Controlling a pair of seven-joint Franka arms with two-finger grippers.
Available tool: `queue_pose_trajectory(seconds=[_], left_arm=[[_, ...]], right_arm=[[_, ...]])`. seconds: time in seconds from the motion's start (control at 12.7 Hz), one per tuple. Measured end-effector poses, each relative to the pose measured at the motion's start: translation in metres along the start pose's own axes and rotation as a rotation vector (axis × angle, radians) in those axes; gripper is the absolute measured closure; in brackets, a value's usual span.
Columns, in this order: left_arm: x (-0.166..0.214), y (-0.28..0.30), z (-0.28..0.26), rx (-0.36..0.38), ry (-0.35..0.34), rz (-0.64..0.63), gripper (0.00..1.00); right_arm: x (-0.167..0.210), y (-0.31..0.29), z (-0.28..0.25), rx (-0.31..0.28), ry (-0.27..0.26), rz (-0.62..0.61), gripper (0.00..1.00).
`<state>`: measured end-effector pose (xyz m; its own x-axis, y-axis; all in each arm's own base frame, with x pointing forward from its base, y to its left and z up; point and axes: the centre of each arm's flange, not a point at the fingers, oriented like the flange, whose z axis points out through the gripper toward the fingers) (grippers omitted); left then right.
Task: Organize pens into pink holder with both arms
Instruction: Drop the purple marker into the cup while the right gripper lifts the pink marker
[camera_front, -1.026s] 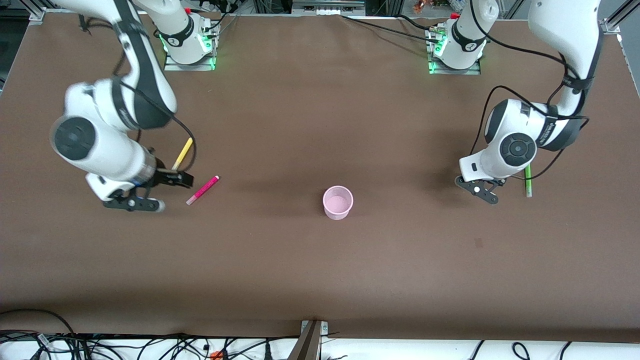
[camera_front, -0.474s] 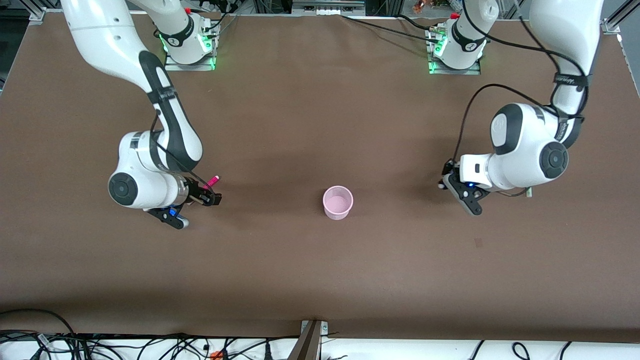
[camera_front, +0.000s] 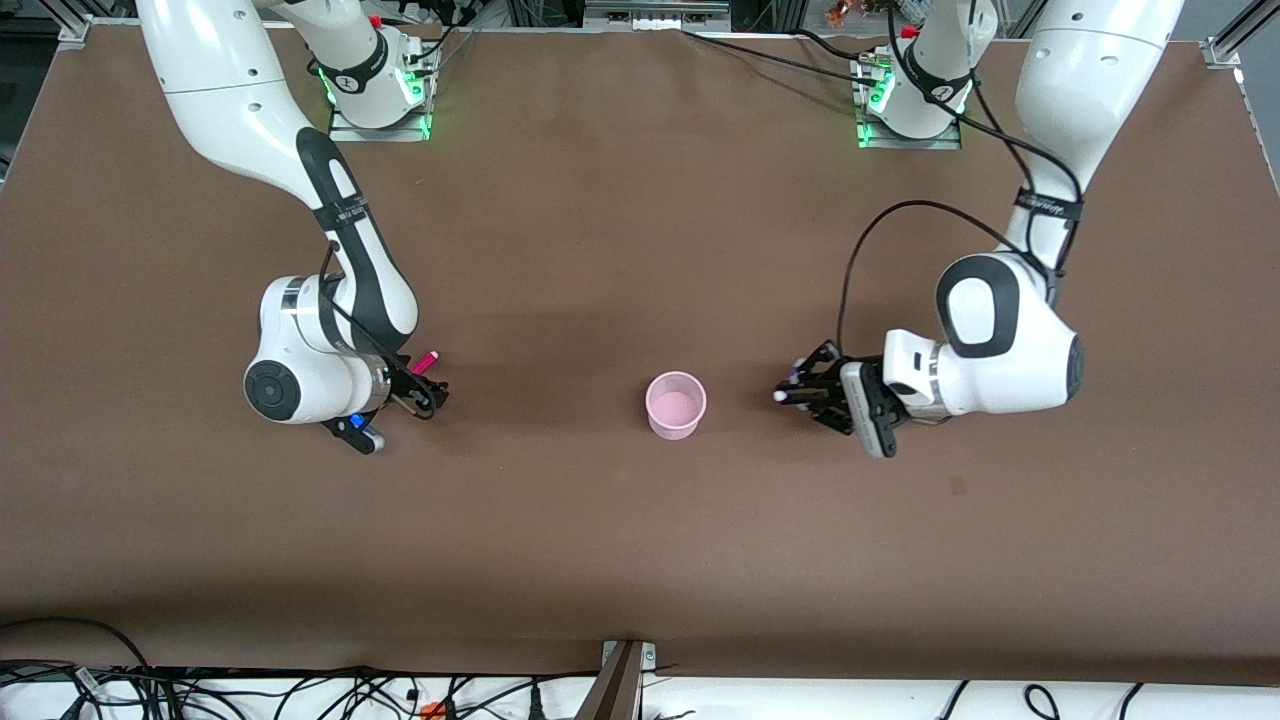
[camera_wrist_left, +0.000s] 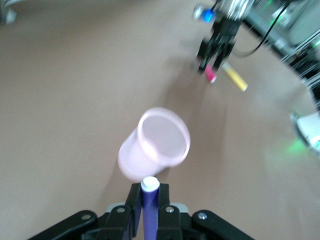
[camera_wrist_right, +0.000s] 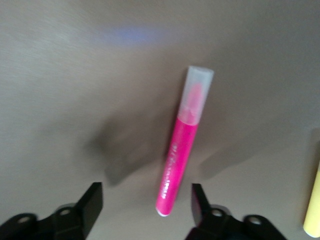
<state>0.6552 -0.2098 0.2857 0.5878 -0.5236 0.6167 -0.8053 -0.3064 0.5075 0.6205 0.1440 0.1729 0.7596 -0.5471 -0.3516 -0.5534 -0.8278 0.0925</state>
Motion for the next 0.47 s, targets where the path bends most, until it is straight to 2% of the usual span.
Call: queue_pose_trajectory(seconds=[0.08, 0.24, 0.32, 0.39, 0.47], left_arm=[[0.017, 0.006, 0.006, -0.029, 0.061, 0.030, 0.82], [0.048, 0.021, 0.016, -0.071, 0.148, 0.089, 0.82], [0.061, 0.030, 0.025, -0.091, 0.170, 0.117, 0.82], [0.072, 0.038, 0.036, -0.102, 0.173, 0.144, 0.82], [0.079, 0.044, 0.048, -0.095, 0.172, 0.175, 0.82]], right_arm=[[0.000, 0.002, 0.003, -0.005, -0.005, 0.002, 0.23], [-0.001, 0.003, 0.005, -0.008, -0.009, 0.003, 0.46], [-0.001, 0.003, 0.006, -0.010, -0.011, 0.003, 0.46], [-0.001, 0.003, 0.006, -0.010, -0.012, 0.004, 0.54], [-0.002, 0.003, 0.005, -0.009, -0.012, 0.003, 0.67]])
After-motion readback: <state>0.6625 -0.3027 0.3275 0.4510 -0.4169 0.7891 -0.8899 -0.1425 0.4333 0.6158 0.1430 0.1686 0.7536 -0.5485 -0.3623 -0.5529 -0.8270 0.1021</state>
